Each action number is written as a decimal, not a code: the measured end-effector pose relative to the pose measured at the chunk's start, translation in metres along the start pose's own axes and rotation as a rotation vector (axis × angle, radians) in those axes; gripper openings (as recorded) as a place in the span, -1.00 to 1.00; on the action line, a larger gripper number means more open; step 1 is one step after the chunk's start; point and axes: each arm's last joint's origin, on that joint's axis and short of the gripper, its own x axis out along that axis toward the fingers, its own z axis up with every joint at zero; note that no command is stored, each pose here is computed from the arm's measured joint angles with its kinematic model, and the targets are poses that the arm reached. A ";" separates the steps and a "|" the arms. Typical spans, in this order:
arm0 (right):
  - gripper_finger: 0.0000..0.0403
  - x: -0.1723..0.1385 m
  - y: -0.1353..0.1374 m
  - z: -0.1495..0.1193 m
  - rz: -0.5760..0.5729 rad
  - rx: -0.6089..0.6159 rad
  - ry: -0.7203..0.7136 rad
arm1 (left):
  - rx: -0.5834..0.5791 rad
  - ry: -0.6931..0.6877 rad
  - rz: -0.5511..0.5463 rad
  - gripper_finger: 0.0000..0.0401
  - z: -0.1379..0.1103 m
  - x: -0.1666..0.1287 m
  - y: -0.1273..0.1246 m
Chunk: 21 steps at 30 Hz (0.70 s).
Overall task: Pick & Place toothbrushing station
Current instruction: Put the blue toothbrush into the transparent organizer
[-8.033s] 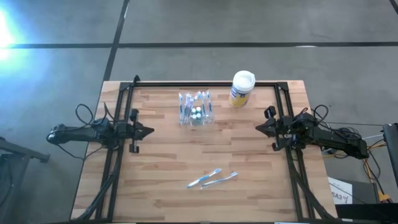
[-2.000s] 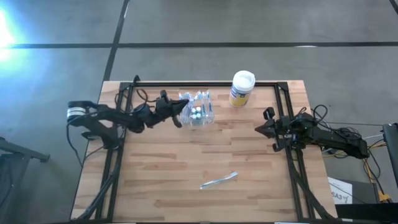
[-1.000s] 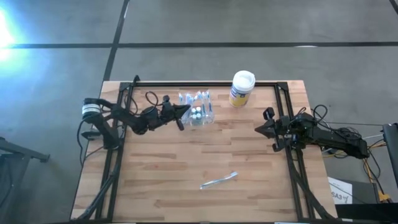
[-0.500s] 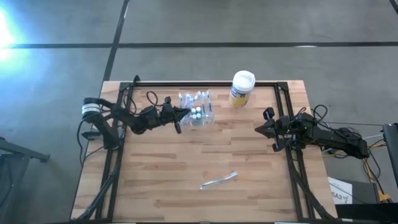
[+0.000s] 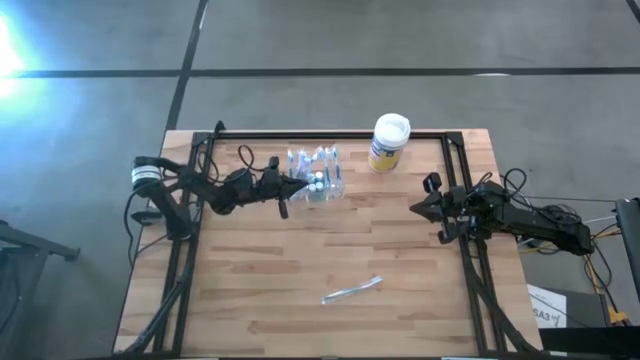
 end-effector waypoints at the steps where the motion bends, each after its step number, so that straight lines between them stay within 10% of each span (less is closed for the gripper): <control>1: -0.96 0.000 0.000 0.000 0.000 0.000 0.001 | 0.000 0.000 0.000 -1.00 0.000 0.000 0.000; 21: -0.96 0.000 0.000 0.000 -0.001 0.005 0.004 | -0.059 0.069 0.153 -1.00 -0.014 -0.018 0.003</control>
